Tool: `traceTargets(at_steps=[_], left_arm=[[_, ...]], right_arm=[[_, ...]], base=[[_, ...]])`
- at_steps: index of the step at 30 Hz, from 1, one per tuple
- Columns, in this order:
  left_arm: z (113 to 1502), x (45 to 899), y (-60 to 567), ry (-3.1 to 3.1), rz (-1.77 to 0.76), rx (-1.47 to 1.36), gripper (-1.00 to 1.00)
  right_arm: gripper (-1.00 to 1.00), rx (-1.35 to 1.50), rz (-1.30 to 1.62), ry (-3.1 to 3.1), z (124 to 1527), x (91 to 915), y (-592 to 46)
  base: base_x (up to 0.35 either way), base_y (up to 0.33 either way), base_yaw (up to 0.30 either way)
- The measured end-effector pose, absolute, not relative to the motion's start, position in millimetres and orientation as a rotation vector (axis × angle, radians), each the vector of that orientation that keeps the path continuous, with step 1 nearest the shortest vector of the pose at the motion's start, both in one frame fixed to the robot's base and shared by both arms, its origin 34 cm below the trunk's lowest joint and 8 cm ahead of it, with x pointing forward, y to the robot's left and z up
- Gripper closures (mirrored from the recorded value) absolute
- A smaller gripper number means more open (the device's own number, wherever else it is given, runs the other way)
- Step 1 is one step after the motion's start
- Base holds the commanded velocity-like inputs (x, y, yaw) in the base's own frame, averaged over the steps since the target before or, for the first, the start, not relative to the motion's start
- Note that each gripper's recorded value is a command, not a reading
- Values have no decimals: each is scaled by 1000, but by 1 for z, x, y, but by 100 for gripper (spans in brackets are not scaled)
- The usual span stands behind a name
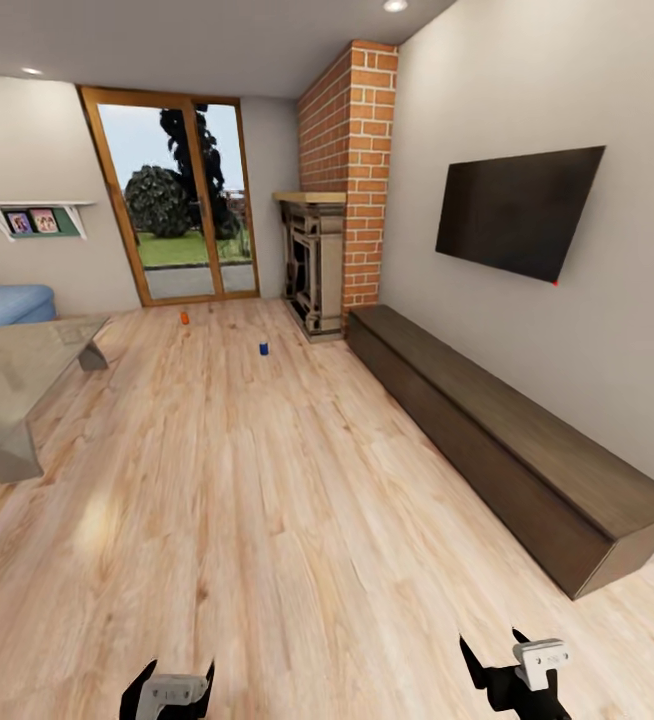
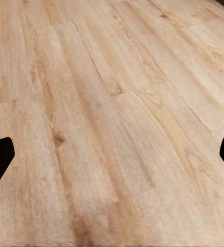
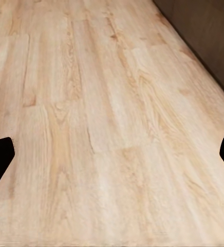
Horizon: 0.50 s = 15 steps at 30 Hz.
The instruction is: Put the three can of soda from the living room inside the tash can in the kitchen.
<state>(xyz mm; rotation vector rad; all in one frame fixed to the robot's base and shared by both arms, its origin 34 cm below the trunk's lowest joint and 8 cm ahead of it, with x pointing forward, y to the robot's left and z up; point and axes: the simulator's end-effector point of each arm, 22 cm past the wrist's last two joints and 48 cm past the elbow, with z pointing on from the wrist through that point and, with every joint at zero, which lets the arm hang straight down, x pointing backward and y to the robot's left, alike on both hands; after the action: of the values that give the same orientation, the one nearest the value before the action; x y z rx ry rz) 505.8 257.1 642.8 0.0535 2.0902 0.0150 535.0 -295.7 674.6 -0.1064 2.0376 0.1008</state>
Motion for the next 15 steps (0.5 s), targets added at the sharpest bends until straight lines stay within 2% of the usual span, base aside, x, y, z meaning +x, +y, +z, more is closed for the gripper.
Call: traceTargets(at_steps=[15], left_arm=[[635,502,257,2111,14,51,-100]], right_arm=[[-100,-105,104,2062,665,531,-295]], base=[[-289,-184,85]])
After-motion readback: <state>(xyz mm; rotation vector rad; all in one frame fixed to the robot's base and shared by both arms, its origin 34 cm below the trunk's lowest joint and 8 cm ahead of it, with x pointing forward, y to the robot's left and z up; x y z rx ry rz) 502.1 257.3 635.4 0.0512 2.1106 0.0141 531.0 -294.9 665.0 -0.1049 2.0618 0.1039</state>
